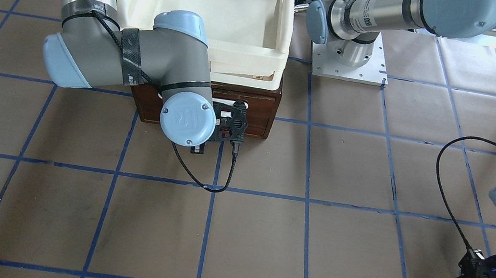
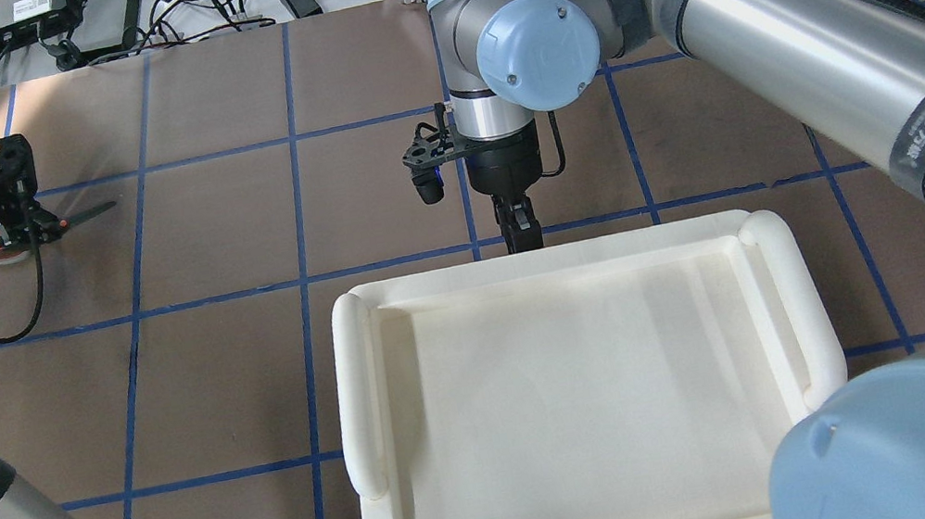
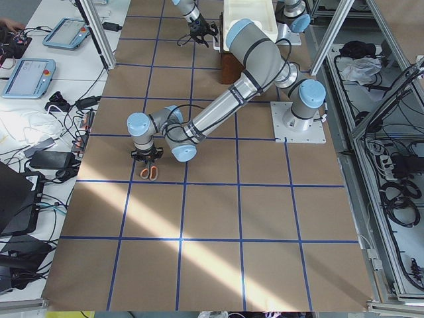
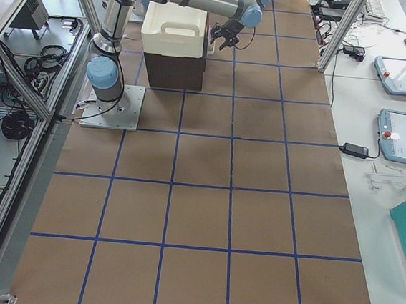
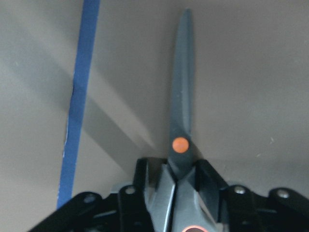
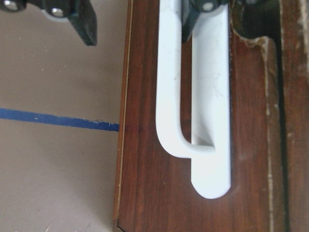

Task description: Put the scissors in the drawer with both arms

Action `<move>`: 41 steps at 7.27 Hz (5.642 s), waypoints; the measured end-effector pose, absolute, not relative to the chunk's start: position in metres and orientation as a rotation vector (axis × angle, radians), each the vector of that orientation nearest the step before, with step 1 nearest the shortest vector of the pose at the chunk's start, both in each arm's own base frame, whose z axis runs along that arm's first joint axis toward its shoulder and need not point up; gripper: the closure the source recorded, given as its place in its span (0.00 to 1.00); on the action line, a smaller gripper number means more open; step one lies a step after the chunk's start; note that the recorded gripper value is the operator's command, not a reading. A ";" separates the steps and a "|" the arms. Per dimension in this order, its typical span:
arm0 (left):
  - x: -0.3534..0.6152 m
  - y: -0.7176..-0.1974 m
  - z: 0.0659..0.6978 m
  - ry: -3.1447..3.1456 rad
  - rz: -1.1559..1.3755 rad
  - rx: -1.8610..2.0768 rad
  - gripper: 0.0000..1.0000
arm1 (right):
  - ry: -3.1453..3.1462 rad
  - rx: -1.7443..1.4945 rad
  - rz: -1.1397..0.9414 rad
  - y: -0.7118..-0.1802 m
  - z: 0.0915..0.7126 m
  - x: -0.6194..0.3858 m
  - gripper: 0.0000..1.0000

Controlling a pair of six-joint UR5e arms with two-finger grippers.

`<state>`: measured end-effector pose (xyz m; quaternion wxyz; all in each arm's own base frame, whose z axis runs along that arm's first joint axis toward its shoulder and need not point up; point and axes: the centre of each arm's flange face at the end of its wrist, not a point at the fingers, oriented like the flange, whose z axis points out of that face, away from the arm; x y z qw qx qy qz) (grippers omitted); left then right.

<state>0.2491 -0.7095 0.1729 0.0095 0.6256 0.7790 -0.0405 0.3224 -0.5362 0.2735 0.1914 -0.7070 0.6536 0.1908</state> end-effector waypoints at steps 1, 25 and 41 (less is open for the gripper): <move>0.248 -0.709 0.176 2.431 -0.128 1.954 1.00 | 1.846 -2.000 0.516 -0.541 0.277 0.323 0.44; -0.288 -0.534 0.372 2.660 -0.075 1.840 1.00 | 2.935 -1.098 -0.068 -0.561 0.487 0.116 0.00; -0.361 -0.470 0.379 2.830 -0.059 1.687 0.00 | 3.084 0.116 -0.069 -0.521 0.520 0.150 0.00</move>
